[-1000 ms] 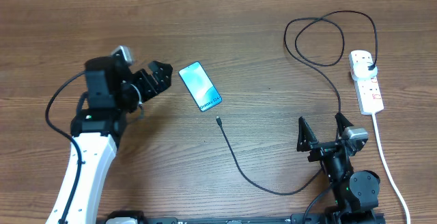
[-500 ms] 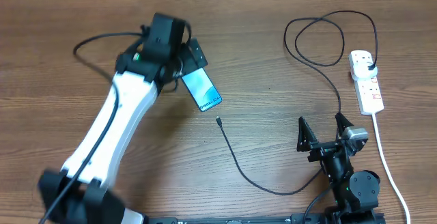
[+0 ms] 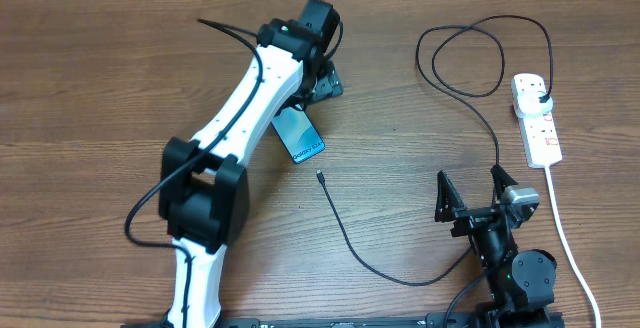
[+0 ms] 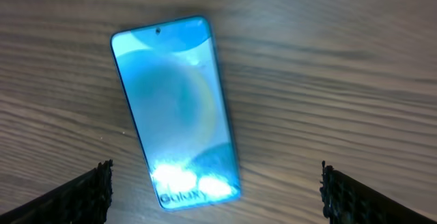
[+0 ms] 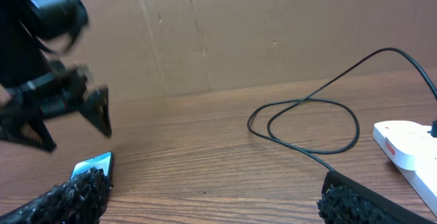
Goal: Plug charger to phone and switch on socket
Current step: 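Lower the left gripper onto the phone and close on its sides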
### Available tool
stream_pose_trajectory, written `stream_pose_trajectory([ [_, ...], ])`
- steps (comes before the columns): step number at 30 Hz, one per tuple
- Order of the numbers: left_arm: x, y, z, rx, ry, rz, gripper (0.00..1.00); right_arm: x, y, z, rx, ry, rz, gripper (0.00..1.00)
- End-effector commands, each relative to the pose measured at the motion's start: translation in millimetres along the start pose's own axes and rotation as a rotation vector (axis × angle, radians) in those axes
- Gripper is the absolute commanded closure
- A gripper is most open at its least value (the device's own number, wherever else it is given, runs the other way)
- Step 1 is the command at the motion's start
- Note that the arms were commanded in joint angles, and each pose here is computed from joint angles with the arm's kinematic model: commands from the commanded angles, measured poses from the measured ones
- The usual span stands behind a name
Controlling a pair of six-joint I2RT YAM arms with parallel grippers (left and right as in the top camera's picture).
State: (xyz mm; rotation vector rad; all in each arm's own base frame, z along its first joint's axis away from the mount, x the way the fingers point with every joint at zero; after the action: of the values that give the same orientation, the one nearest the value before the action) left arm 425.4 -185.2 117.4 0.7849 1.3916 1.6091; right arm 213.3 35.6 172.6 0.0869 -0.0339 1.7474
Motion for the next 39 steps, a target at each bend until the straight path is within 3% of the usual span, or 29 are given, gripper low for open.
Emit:
stream_pose_trajectory([
  [1, 6.0, -32.8, -8.1, 0.065, 0.033, 0.075, 0.0, -0.6, -0.3, -2.0, -0.003, 0.007, -0.006, 0.0],
  [9, 8.0, -62.7, -20.1, 0.14, 0.028, 0.108, 0.0, -0.6, -0.3, -2.0, -0.003, 0.007, -0.005, 0.0],
  [39, 32.7, -86.8, -28.7, 0.193, 0.016, 0.173, 0.0, -0.6, -0.3, -2.0, -0.003, 0.007, -0.006, 0.0],
])
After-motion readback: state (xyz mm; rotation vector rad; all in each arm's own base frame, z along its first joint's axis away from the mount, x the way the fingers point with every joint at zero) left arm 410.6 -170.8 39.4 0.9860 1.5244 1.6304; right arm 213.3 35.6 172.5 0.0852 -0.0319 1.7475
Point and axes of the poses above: each gripper's point midway between its finger pads, its own y axis back along the fingers, its own x axis along the line the jaws close on, z = x × y, the point moved 3 cm from there along y, back along the fingers, and after that the axes turned 7 degrees about y, right-handed, at the moved point
